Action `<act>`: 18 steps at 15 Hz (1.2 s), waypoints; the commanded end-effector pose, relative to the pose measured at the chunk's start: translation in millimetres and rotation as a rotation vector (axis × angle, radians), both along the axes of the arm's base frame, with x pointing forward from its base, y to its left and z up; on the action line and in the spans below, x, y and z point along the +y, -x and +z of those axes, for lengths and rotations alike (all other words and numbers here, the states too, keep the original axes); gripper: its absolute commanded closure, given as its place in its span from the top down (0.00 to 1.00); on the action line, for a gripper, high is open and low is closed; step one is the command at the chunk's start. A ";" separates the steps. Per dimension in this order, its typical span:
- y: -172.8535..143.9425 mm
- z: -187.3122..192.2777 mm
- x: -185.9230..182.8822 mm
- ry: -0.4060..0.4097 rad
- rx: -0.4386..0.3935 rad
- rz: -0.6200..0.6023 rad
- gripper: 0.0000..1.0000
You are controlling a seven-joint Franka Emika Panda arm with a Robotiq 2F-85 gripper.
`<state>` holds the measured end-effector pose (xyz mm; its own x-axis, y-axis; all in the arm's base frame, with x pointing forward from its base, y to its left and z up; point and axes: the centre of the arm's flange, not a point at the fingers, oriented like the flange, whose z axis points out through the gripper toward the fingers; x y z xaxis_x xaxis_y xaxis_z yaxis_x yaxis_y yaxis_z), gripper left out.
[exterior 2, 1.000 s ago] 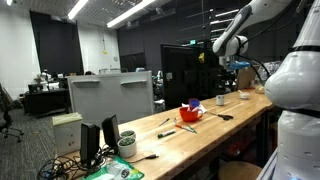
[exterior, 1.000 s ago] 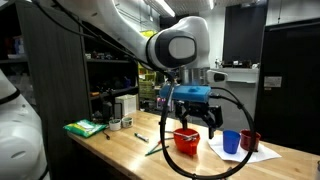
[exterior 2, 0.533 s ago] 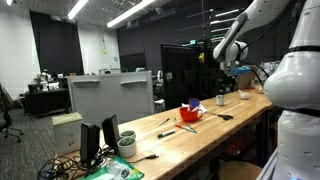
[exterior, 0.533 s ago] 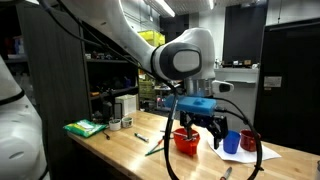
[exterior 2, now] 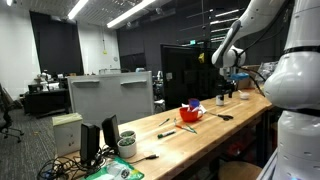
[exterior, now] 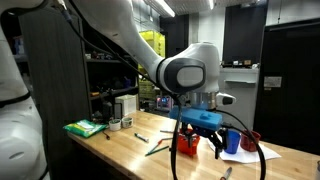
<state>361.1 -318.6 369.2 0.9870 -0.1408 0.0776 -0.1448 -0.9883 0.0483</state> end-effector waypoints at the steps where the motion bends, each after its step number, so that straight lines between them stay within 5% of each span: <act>1: -6.3 -13.0 -17.2 0.024 -0.004 0.031 1.00; 18: -25.6 -69.6 -34.8 0.090 0.019 -0.075 1.00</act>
